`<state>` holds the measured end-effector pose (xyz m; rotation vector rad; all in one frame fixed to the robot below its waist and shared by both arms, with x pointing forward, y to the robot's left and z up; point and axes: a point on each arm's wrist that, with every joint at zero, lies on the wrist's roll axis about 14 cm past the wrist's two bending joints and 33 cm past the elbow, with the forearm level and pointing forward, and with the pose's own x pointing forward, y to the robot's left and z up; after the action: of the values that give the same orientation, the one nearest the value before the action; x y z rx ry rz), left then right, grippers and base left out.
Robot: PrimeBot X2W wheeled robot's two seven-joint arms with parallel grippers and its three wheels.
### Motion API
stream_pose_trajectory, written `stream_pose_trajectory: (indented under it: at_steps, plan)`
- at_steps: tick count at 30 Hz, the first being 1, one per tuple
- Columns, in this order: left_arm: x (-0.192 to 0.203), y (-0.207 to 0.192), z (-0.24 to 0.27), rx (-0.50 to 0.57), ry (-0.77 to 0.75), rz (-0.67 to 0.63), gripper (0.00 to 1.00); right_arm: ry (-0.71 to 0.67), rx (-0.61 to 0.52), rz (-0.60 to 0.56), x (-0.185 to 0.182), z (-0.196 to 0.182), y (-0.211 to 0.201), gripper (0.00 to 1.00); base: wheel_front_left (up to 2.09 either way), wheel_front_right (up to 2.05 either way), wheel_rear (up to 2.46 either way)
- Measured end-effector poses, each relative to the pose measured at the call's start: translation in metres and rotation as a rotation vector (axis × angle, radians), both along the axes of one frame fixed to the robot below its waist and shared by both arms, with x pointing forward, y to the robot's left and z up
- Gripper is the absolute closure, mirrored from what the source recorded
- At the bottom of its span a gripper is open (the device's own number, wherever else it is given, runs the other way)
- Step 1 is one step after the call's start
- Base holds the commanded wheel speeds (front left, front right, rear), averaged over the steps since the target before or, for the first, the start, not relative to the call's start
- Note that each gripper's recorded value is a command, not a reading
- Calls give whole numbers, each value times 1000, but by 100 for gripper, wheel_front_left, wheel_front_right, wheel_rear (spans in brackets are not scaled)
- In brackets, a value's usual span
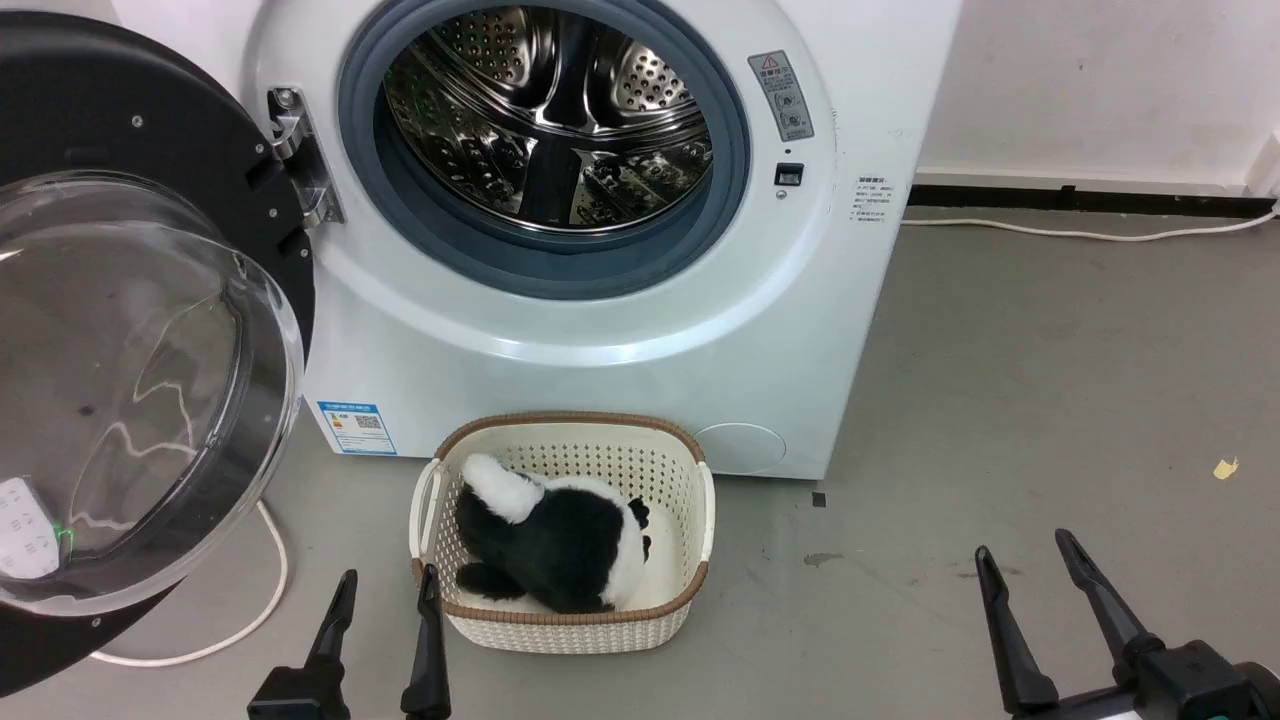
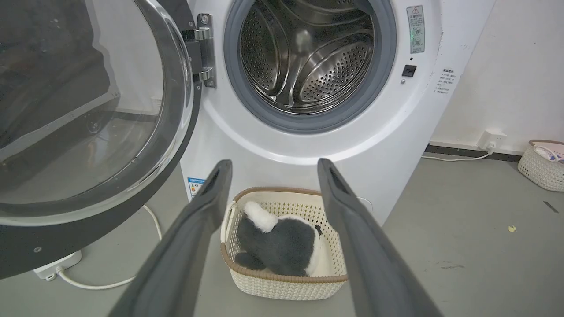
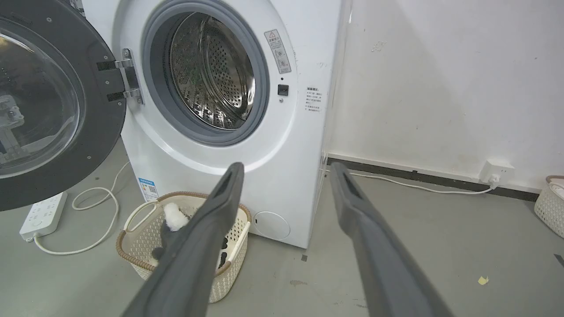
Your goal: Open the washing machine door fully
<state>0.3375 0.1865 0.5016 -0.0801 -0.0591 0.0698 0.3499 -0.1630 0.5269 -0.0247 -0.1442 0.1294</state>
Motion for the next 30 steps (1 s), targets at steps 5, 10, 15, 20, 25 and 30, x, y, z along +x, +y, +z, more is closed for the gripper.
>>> stream_pose_trajectory:
  at_steps: [5, 10, 15, 20, 25, 30]
  plan:
    - [1, -1, -4, 1, 11, -6, 0, 5, 9, 2, 0, -1, 1, 0, 0, 0, 0]
    - [1, -3, -6, -12, 18, -11, 0, 11, 10, 5, 1, -3, 2, 0, 0, 0, 0]
    - [1, -2, -7, -11, 23, -10, 100, 15, 9, 5, 1, -4, 2, 100, 0, 0, 0]
    - [2, -2, -7, -5, 30, -12, 100, 25, 7, 3, 1, -5, 1, 100, 0, 0, 0]
    - [2, -3, -7, -1, 36, -20, 100, 35, 6, 3, 1, -6, 1, 100, 0, 0, 0]
    - [3, -3, -8, 4, 42, -21, 100, 43, 5, 2, 1, -7, 1, 100, 0, 0, 0]
